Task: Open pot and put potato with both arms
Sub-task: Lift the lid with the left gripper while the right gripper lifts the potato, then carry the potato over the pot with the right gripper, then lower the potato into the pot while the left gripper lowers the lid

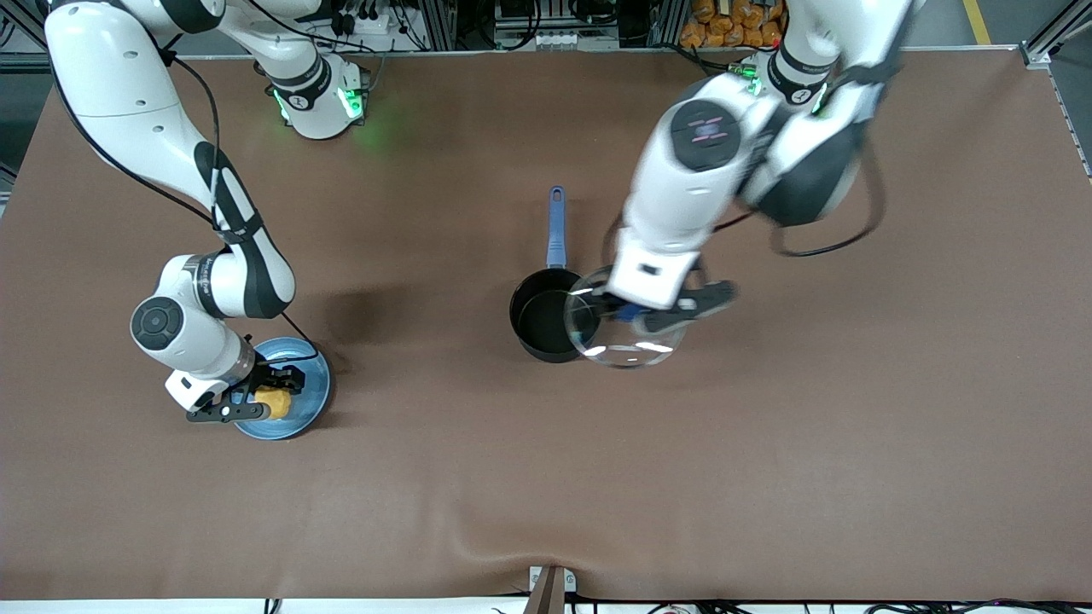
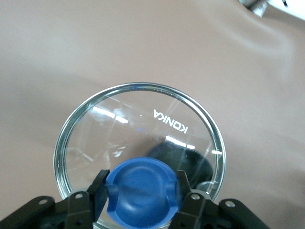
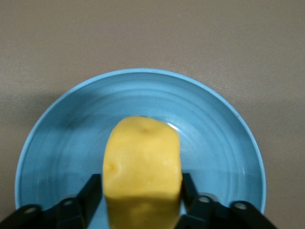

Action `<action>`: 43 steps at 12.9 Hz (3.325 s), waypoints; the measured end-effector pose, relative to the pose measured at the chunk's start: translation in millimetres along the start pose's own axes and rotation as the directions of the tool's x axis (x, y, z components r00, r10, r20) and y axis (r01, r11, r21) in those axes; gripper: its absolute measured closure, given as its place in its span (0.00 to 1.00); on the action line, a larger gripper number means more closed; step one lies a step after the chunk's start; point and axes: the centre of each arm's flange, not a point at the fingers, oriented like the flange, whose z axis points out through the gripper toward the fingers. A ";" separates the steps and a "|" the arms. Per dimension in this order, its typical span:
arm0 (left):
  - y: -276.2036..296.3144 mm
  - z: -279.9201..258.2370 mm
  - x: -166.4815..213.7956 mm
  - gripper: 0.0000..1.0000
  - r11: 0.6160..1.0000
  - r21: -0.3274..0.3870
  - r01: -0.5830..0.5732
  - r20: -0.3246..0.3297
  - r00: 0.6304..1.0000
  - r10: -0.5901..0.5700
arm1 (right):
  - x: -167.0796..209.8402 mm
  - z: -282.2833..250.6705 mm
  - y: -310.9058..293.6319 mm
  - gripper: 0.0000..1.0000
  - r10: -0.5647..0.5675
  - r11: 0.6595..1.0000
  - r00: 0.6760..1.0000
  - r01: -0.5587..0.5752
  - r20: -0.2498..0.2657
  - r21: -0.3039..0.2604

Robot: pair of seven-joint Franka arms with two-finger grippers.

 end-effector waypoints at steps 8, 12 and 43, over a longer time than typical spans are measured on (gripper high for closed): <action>-165.5 12.1 124.6 0.40 0.985 0.097 -0.144 0.156 0.979 0.128 | 15.3 -94.0 -32.8 0.44 -0.042 0.999 0.999 0.042 0.003 0.016; -229.0 46.0 153.8 0.40 0.978 0.100 -0.181 0.206 0.966 0.158 | 8.8 -163.5 -119.5 0.44 0.002 0.999 1.000 -0.001 -0.016 0.040; -253.8 158.0 117.8 0.00 0.960 -0.003 -0.281 -0.006 0.960 0.281 | -127.5 -90.7 -537.2 0.44 -0.086 0.995 0.996 0.088 -0.027 0.056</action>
